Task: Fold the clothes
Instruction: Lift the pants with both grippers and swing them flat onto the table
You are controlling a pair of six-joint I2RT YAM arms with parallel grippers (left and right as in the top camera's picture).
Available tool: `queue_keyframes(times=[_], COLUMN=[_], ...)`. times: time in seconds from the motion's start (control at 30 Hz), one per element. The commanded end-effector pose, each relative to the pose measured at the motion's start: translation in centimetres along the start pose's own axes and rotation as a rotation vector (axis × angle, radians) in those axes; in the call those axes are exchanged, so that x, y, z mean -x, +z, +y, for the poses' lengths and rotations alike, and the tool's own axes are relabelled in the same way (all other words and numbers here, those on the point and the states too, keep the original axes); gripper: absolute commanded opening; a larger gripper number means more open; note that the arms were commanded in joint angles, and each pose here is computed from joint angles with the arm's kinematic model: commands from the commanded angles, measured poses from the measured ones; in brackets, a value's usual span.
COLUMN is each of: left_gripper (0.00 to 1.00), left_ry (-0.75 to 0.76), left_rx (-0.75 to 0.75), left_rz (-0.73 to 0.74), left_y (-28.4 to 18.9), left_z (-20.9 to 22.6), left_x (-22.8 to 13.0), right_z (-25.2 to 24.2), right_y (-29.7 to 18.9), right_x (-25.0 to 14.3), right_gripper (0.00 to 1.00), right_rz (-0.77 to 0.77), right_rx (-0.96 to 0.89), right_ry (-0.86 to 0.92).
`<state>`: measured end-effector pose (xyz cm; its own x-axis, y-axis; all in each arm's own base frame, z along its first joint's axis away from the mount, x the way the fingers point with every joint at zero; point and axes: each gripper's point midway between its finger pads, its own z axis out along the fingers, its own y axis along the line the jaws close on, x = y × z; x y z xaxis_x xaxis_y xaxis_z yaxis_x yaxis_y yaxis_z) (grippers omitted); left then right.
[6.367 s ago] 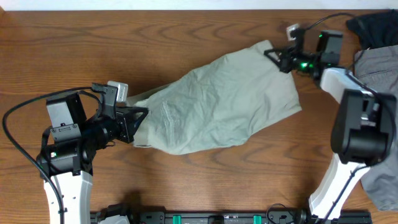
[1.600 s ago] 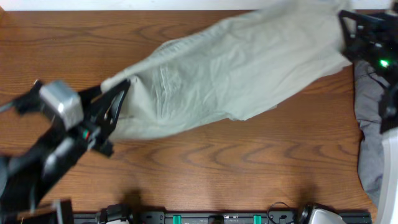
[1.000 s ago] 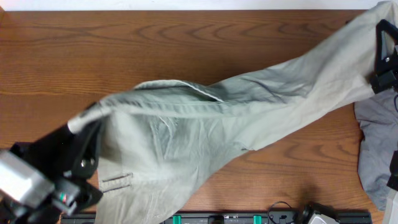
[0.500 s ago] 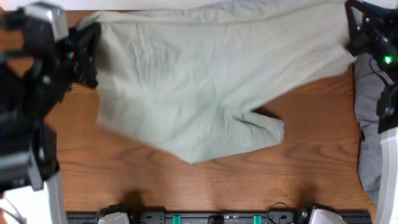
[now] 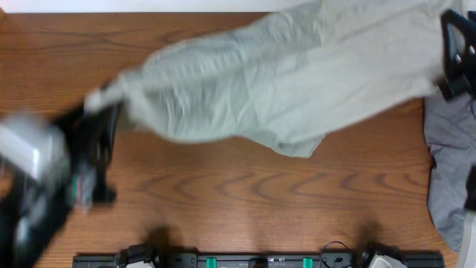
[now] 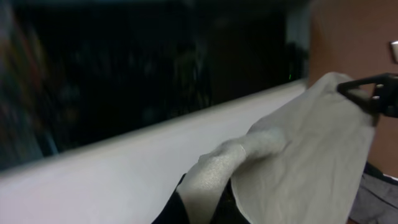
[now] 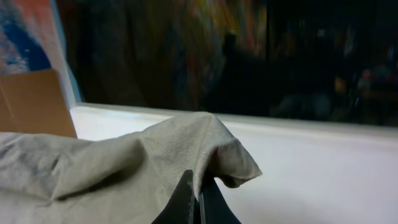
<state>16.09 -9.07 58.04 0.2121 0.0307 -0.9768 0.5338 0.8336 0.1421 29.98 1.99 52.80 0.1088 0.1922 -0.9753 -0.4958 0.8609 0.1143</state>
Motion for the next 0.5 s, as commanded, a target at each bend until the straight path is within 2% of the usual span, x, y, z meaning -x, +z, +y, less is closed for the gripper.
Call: queue_keyframes(times=[0.0,0.1,0.2,0.3,0.47], left_gripper=[0.06,0.06,0.06,0.06,0.06], left_ry=[0.074,0.101,0.099,0.068,-0.047], left_rx=[-0.014,0.011,0.099,0.202,0.211], left_rz=[-0.072,-0.101,-0.074,0.023,0.191], left_y=[-2.3,-3.4,-3.2,-2.1,2.1], left_z=[-2.6,-3.2,-1.5,1.7,6.4], left_x=[2.5,3.5,2.8,0.3,-4.7], right_z=[2.8,4.4,4.6,3.4,-0.6], right_y=[-2.4,-3.6,-3.8,-3.1,-0.3], right_x=[2.2,3.3,3.3,2.4,-0.6], right_gripper=[0.01,0.02,0.02,0.02,0.03], right_rz=[-0.041,-0.071,-0.069,-0.042,0.036], right_rx=[0.018,0.016,0.014,0.005,0.006], right_ry=[-0.059,-0.104,-0.100,-0.063,0.040])
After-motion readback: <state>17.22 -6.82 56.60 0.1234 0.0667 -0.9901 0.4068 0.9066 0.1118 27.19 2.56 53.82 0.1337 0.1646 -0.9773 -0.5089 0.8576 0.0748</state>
